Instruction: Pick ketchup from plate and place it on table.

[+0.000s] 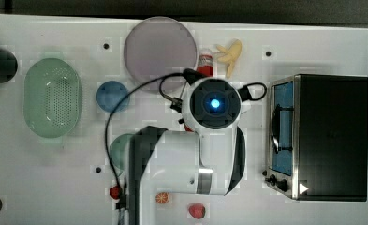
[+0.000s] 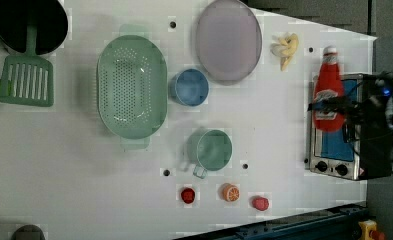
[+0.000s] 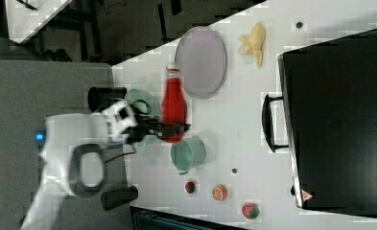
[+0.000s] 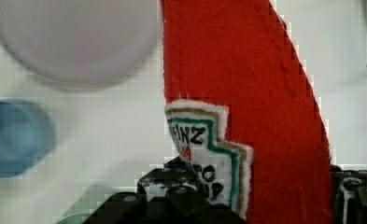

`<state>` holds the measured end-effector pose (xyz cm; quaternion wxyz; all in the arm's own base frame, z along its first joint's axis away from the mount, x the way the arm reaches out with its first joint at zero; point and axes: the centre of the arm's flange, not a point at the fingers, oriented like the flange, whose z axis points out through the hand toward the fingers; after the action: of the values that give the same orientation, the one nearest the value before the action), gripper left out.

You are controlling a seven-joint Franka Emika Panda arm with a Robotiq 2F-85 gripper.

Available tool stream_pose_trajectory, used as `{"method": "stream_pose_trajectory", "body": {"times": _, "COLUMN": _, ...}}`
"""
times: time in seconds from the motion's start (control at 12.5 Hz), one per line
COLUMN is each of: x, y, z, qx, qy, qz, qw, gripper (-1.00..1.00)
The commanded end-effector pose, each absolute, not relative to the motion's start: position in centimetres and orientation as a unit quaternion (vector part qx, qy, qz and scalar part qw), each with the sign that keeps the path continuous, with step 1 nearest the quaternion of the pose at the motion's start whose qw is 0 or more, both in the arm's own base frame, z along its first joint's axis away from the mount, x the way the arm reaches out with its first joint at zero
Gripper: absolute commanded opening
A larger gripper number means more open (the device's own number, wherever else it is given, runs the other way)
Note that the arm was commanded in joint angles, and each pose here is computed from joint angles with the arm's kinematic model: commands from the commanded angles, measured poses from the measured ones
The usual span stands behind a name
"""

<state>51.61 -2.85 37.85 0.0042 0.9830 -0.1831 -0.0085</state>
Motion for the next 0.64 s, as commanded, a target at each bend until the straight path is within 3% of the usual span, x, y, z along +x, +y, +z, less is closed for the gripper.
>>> {"method": "stream_pose_trajectory", "body": {"times": 0.08, "x": 49.9, "y": -3.4, "z": 31.1, "qx": 0.977, "qy": -0.212, "qz": -0.019, "qw": 0.004, "gripper": 0.27}}
{"method": "stream_pose_trajectory", "body": {"times": 0.32, "x": 49.4, "y": -2.9, "z": 26.1, "qx": 0.978, "qy": -0.209, "qz": -0.001, "qw": -0.001, "gripper": 0.32}}
{"method": "stream_pose_trajectory", "body": {"times": 0.4, "x": 49.6, "y": -2.7, "z": 24.9, "qx": 0.978, "qy": -0.206, "qz": 0.005, "qw": -0.003, "gripper": 0.51}}
{"method": "stream_pose_trajectory", "body": {"times": 0.48, "x": 49.2, "y": -2.9, "z": 23.4, "qx": 0.978, "qy": -0.209, "qz": -0.007, "qw": -0.002, "gripper": 0.74}}
{"method": "stream_pose_trajectory", "body": {"times": 0.56, "x": 49.4, "y": -2.8, "z": 23.1, "qx": 0.978, "qy": -0.207, "qz": -0.005, "qw": -0.002, "gripper": 0.96}}
{"method": "stream_pose_trajectory", "body": {"times": 0.64, "x": 49.8, "y": -2.6, "z": 23.5, "qx": 0.979, "qy": -0.206, "qz": 0.003, "qw": -0.004, "gripper": 1.0}}
